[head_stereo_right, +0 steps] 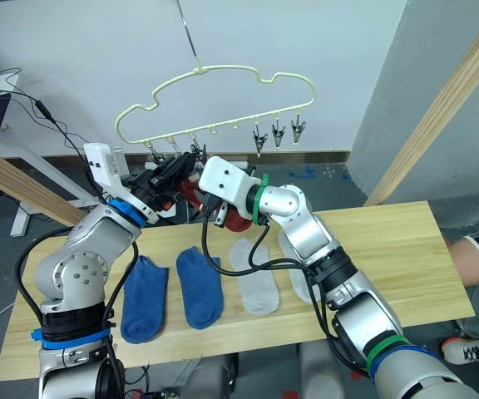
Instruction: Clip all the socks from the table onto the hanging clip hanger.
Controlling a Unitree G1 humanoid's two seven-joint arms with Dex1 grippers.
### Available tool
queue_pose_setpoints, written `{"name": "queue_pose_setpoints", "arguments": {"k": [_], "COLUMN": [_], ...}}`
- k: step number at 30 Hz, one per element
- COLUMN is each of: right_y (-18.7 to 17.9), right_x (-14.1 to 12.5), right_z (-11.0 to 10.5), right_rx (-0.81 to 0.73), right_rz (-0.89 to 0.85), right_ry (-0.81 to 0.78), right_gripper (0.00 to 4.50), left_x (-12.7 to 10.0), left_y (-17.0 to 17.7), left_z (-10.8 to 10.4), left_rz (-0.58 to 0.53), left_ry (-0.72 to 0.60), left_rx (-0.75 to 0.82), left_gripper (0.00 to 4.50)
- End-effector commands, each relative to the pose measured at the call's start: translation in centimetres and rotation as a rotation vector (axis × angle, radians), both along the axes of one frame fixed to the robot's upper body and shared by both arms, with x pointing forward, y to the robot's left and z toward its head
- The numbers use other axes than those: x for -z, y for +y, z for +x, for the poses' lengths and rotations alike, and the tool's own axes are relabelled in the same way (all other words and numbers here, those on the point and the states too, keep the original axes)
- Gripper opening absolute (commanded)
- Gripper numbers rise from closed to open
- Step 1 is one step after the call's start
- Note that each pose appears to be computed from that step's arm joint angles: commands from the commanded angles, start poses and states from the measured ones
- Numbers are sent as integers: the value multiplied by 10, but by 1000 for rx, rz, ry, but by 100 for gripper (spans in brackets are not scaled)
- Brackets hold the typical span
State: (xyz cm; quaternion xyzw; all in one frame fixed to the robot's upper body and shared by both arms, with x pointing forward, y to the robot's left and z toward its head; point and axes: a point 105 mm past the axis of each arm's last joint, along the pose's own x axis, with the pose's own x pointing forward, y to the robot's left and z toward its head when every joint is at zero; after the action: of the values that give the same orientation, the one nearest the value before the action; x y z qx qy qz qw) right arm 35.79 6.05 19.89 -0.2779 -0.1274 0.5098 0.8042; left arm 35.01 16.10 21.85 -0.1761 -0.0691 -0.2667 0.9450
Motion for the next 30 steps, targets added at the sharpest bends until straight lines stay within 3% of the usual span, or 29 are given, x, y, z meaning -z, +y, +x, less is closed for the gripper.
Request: {"name": "queue_pose_setpoints", "arguments": {"k": [1, 2, 9, 15, 22, 26, 30], "right_y": [5, 5, 7, 3, -37, -62, -87], "right_x": [-18, -18, -9, 3, 6, 0, -9], "right_z": [-4, -5, -7, -10, -10, -23, -38], "right_rx": [-23, -25, -38, -46, 7, 13, 31], "right_rz": [48, 47, 22, -31, -78, -68, -41], "right_ry": [-46, -45, -15, -2, -13, -3, 28], "right_gripper": [0, 0, 0, 173, 173, 173, 173], "left_x": [-5, -4, 4, 5, 6, 10, 20], "left_y": [0, 0, 0, 7, 0, -16, -30], "left_z": [-8, -9, -19, -20, -28, -30, -23], "left_rz": [22, 34, 161, 225, 347, 413, 412], "left_ry": [-26, -28, -69, -131, -270, -362, -372], "left_rx": [11, 14, 3, -91, -182, -213, -268], "left_gripper": [235, 263, 263, 267, 267, 267, 267]}}
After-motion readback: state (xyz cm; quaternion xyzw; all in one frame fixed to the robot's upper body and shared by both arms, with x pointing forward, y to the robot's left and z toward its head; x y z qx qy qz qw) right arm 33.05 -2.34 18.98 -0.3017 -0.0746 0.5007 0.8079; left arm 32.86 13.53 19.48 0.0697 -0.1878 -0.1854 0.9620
